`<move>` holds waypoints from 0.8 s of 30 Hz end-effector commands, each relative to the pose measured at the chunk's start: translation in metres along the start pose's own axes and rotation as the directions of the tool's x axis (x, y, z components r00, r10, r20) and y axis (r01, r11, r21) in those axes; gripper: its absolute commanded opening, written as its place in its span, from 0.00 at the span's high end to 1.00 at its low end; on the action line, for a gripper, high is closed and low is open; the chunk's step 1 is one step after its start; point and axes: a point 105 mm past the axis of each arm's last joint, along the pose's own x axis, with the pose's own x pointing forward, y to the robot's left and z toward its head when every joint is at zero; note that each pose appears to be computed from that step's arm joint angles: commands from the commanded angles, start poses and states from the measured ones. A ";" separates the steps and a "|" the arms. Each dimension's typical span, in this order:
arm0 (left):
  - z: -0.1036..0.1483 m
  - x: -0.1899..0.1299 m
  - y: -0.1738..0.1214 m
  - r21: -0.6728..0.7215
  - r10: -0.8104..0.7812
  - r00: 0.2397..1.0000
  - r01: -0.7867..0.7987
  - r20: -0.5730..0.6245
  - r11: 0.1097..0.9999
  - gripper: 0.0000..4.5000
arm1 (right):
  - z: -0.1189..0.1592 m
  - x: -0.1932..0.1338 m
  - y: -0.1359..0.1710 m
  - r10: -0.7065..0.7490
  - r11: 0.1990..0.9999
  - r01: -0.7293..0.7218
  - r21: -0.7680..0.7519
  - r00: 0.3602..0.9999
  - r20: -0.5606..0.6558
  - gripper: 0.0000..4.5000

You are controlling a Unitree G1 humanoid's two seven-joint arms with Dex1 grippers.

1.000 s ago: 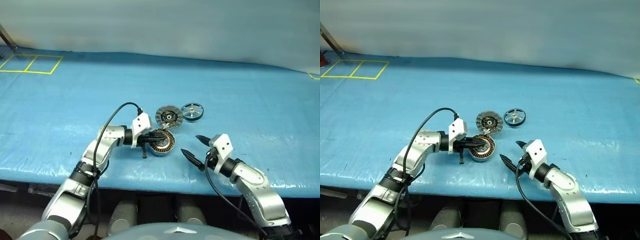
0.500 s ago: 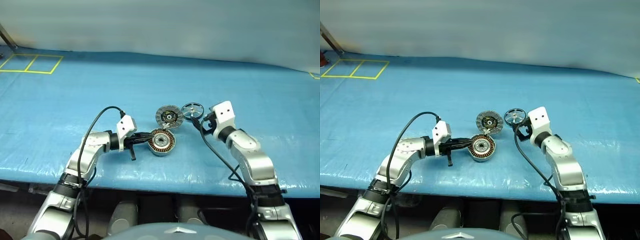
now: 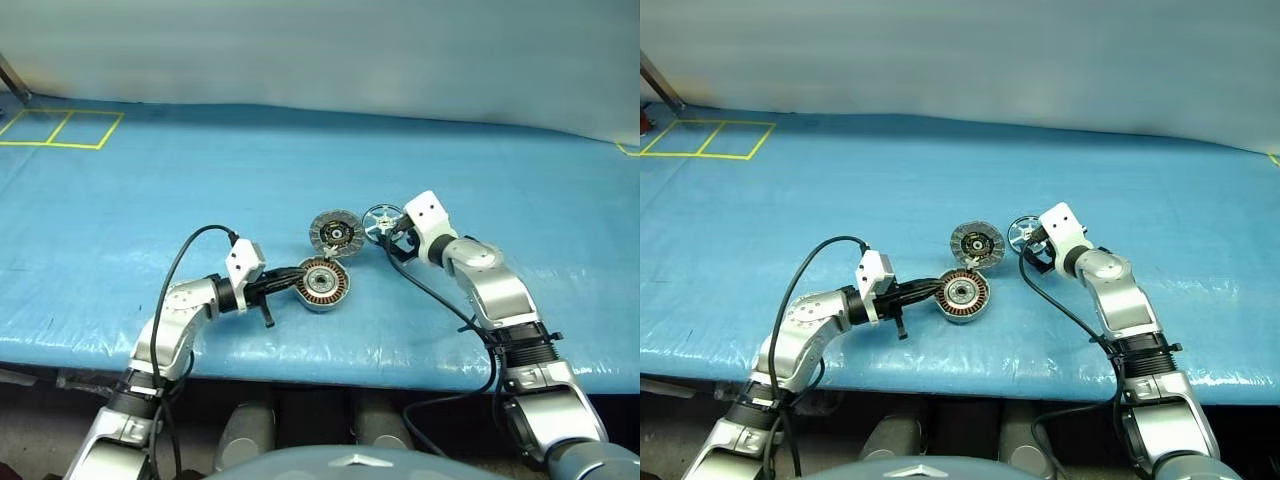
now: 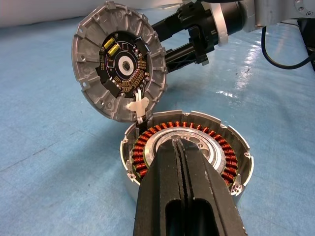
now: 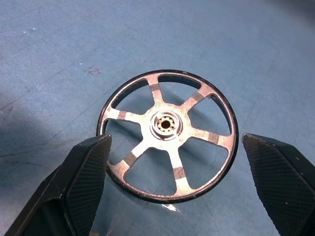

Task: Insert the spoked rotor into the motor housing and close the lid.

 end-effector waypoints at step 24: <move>0.008 -0.004 -0.002 0.021 0.035 0.999 -0.035 0.015 0.999 1.00 | 0.005 0.011 0.008 0.019 1.000 -0.019 -0.005 0.999 0.027 0.35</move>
